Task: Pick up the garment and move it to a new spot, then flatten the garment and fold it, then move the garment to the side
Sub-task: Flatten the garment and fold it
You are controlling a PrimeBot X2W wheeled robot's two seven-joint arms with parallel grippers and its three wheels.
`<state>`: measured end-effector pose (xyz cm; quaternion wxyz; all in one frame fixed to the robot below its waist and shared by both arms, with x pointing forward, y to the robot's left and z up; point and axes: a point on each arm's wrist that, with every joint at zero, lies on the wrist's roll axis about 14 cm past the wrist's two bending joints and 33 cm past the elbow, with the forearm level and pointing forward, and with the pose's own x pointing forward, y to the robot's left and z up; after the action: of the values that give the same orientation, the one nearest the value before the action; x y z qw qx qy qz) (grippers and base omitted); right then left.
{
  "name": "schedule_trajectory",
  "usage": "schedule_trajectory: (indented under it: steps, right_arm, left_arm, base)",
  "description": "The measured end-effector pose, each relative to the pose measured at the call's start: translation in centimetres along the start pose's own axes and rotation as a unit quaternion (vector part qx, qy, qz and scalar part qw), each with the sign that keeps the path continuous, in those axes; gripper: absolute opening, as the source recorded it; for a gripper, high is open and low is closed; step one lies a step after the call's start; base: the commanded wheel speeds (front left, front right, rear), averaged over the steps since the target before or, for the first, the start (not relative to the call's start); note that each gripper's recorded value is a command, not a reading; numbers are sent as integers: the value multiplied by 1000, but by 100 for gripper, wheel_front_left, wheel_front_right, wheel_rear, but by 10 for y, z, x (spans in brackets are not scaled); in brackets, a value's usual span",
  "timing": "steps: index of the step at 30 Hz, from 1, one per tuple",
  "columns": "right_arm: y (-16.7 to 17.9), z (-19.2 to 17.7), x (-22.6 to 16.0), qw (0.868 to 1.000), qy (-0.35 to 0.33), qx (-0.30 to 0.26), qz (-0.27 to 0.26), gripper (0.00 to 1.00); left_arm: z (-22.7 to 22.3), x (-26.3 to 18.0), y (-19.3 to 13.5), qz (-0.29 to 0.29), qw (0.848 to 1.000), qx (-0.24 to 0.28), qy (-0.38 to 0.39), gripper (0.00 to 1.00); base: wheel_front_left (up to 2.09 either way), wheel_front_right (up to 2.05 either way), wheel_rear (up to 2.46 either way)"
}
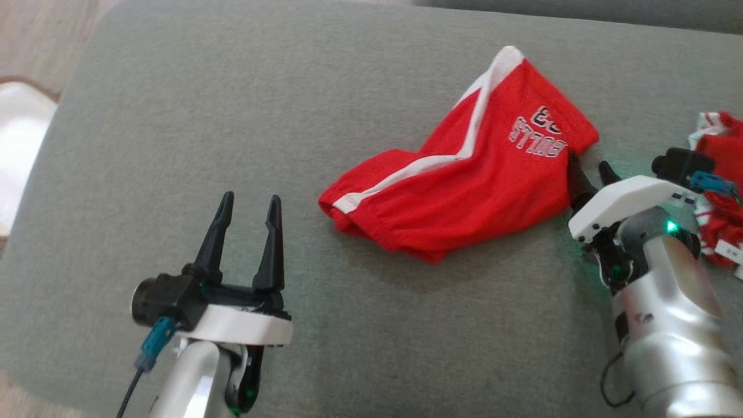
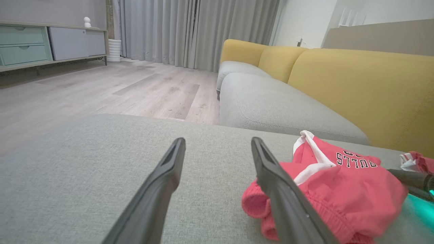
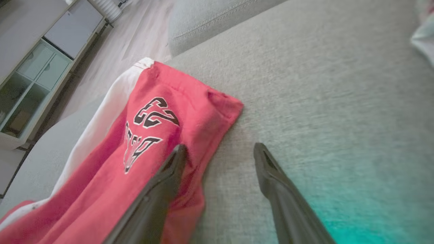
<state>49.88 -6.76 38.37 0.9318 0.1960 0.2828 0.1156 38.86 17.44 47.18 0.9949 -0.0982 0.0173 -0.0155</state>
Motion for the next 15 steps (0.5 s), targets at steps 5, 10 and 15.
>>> schedule_trajectory:
  steps: [5,10,15]
  right_arm:
    - [10,-3,22,1000,29,5,1,100]
    - [18,-6,37,999,52,4,2,100]
    - [25,-4,48,998,63,-15,7,32]
  left_arm:
    - [3,-2,6,11,1000,-3,-2,100]
    - [2,-2,11,20,1000,-7,-1,100]
    - [-2,-1,14,28,1000,-7,5,100]
  base:
    - [0,0,0]
    - [0,0,0]
    - [0,0,0]
